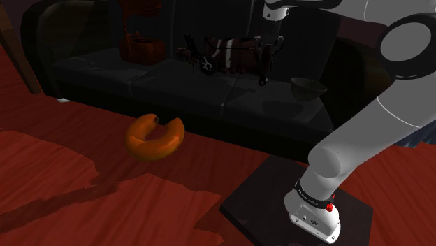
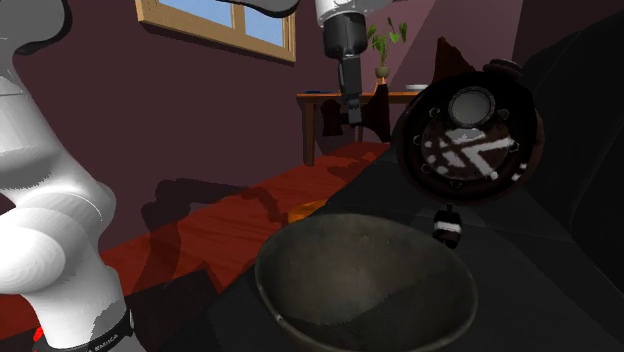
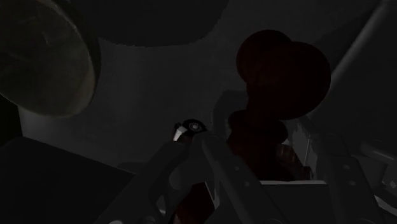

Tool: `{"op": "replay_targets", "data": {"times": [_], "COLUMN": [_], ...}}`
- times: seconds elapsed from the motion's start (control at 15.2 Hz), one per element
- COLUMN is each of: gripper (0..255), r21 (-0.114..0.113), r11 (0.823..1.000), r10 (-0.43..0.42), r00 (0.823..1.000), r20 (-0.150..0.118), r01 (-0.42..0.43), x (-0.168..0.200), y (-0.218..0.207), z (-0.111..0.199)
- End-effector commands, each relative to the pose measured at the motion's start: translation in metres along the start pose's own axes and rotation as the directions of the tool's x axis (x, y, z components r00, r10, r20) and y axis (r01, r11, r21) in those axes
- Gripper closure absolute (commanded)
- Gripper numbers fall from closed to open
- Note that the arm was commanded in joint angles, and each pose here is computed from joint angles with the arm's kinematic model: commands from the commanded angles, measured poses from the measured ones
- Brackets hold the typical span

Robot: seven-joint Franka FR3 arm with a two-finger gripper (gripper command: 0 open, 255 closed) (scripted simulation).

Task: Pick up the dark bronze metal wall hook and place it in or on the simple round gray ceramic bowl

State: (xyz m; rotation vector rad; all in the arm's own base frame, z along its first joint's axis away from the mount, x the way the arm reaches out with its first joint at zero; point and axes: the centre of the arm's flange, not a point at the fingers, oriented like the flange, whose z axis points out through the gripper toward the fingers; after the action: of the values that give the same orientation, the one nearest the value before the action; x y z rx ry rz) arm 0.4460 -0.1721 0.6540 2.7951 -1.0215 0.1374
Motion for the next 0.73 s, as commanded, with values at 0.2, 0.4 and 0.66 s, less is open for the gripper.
{"op": "replay_targets", "data": {"times": [0.2, 0.4, 0.66], "gripper": [255, 255, 255], "r21": [0.0, 0.0, 0.0], "r11": [1.0, 1.0, 1.0], "r10": [0.0, 0.0, 0.0], "r00": [1.0, 1.0, 1.0], "r20": [0.0, 0.0, 0.0], "r01": [0.0, 0.0, 0.0], "x": [-0.002, -0.005, -0.009], "y": [0.041, 0.08, 0.133], "z": [-0.003, 0.001, 0.006]}}
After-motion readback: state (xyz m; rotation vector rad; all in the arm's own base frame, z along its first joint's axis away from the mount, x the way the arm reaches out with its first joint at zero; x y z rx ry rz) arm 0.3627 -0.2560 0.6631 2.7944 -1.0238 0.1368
